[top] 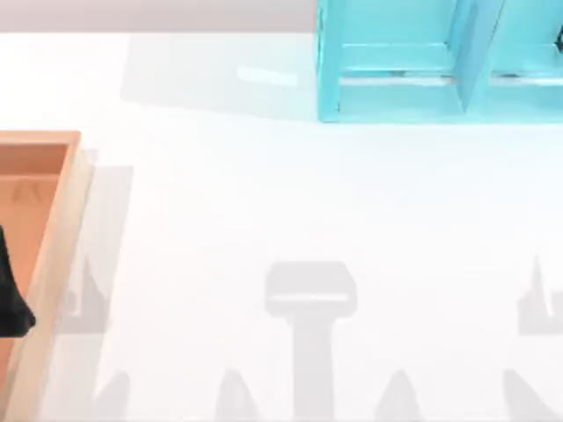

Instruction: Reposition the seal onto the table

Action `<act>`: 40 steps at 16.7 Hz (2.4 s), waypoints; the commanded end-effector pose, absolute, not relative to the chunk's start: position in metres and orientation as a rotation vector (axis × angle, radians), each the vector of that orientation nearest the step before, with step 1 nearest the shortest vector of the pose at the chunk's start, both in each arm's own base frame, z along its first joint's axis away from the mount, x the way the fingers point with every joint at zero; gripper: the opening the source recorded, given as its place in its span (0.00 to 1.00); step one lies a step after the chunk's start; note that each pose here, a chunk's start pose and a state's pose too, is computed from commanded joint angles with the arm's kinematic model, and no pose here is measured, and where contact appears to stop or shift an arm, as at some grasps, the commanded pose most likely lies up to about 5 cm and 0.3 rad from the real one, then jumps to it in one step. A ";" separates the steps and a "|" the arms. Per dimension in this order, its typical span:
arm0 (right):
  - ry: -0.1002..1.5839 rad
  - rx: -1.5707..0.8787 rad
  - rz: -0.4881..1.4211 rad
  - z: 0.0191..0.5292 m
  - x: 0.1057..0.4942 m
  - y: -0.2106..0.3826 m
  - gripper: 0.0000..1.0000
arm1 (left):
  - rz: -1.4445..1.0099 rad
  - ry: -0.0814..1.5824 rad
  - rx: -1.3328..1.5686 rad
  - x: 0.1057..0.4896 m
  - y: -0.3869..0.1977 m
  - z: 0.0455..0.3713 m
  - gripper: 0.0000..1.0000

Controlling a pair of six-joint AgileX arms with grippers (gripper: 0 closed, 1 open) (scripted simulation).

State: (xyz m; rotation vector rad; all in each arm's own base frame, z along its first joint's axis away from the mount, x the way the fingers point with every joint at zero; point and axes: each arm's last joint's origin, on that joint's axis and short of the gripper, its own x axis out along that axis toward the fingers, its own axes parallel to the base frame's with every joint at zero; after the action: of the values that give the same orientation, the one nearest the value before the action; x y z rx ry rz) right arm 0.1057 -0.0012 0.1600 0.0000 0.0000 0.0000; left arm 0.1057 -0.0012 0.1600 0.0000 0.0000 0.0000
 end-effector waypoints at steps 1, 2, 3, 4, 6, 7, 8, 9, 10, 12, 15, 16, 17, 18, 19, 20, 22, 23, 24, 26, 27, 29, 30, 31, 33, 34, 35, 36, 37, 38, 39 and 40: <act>0.000 0.000 0.000 0.160 0.106 -0.001 1.00 | 0.000 0.000 0.000 0.106 -0.001 0.160 1.00; 0.000 0.000 0.000 0.160 0.106 -0.001 1.00 | 0.000 0.001 0.000 0.106 -0.001 0.160 1.00; 0.000 0.000 0.000 0.160 0.106 -0.001 1.00 | 0.003 0.012 0.004 0.106 -0.001 0.162 1.00; 0.000 0.000 0.000 0.160 0.106 -0.001 1.00 | 0.009 0.033 0.010 0.106 0.000 0.165 1.00; 0.000 0.000 0.000 0.160 0.106 -0.001 1.00 | 0.027 0.107 0.029 0.107 0.002 0.177 1.00; 0.000 0.000 0.000 0.160 0.106 -0.001 1.00 | 0.038 0.160 0.040 0.108 0.004 0.185 1.00; 0.000 0.000 0.000 0.160 0.106 -0.001 1.00 | 0.050 0.223 0.053 0.111 0.005 0.193 1.00; 0.000 0.000 0.000 0.160 0.106 -0.001 1.00 | 0.061 0.296 0.065 0.115 0.008 0.202 1.00; 0.000 0.000 0.000 0.160 0.106 -0.001 1.00 | 0.071 0.378 0.076 0.120 0.010 0.211 1.00; 0.000 0.000 0.000 0.160 0.106 -0.001 1.00 | 0.086 0.560 0.094 0.136 0.017 0.228 1.00; 0.000 0.000 0.000 0.160 0.106 -0.001 1.00 | 0.092 0.851 0.104 0.169 0.032 0.247 1.00; 0.000 0.000 0.000 0.160 0.106 -0.001 1.00 | 0.088 0.947 0.102 0.181 0.038 0.251 1.00; 0.000 0.000 0.000 0.160 0.106 -0.001 1.00 | 0.082 1.039 0.098 0.194 0.045 0.253 1.00; 0.000 0.000 0.000 0.160 0.106 -0.001 1.00 | 0.074 1.127 0.091 0.206 0.052 0.254 1.00; 0.000 0.000 0.000 0.160 0.106 -0.001 1.00 | 0.064 1.209 0.082 0.218 0.059 0.254 1.00; 0.000 0.000 0.000 0.160 0.106 -0.001 1.00 | 0.052 1.285 0.071 0.230 0.066 0.253 1.00; 0.000 0.000 0.000 0.160 0.106 -0.001 1.00 | 0.027 1.414 0.049 0.249 0.079 0.250 1.00; 0.000 0.000 0.000 0.160 0.106 -0.001 1.00 | 0.015 1.465 0.038 0.256 0.085 0.247 1.00; 0.000 0.000 0.000 0.160 0.106 -0.001 1.00 | 0.005 1.505 0.029 0.262 0.090 0.245 1.00; 0.000 0.000 0.000 0.160 0.106 -0.001 1.00 | -0.009 1.557 0.016 0.270 0.096 0.242 1.00; 0.000 0.000 0.000 0.160 0.106 -0.001 1.00 | -0.012 1.568 0.013 0.271 0.097 0.241 1.00; 0.000 0.000 0.000 0.160 0.106 -0.001 1.00 | -0.013 1.570 0.012 0.271 0.098 0.241 1.00; 0.000 0.000 0.000 0.160 0.106 -0.001 1.00 | -0.013 1.570 0.012 0.271 0.098 0.241 1.00; 0.000 0.000 0.000 0.160 0.106 -0.001 1.00 | -0.015 1.567 0.016 0.271 0.096 0.241 1.00; 0.000 0.000 0.000 0.160 0.106 -0.001 1.00 | -0.014 1.571 0.013 0.272 0.097 0.236 1.00; 0.000 0.000 0.000 0.160 0.106 -0.001 1.00 | -0.015 1.575 0.011 0.272 0.097 0.229 1.00; 0.000 0.000 0.000 0.160 0.106 -0.001 1.00 | -0.014 1.576 0.010 0.273 0.097 0.221 1.00; 0.000 0.000 0.000 0.160 0.106 -0.001 1.00 | -0.014 1.574 0.011 0.274 0.098 0.210 1.00; 0.000 0.000 0.000 0.160 0.106 -0.001 1.00 | -0.012 1.568 0.012 0.276 0.098 0.198 1.00; 0.000 0.000 0.000 0.160 0.106 -0.001 1.00 | -0.010 1.560 0.015 0.277 0.099 0.185 1.00; 0.000 0.000 0.000 0.160 0.106 -0.001 1.00 | -0.009 1.556 0.016 0.277 0.099 0.173 1.00; 0.000 0.000 0.000 0.160 0.106 -0.001 1.00 | -0.009 1.557 0.016 0.276 0.099 0.162 1.00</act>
State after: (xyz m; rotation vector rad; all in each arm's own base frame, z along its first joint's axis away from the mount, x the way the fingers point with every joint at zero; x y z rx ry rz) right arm 0.1057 -0.0012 0.1600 0.0000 0.0000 0.0000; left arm 0.2756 0.0988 0.1619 0.0156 1.5571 -0.0088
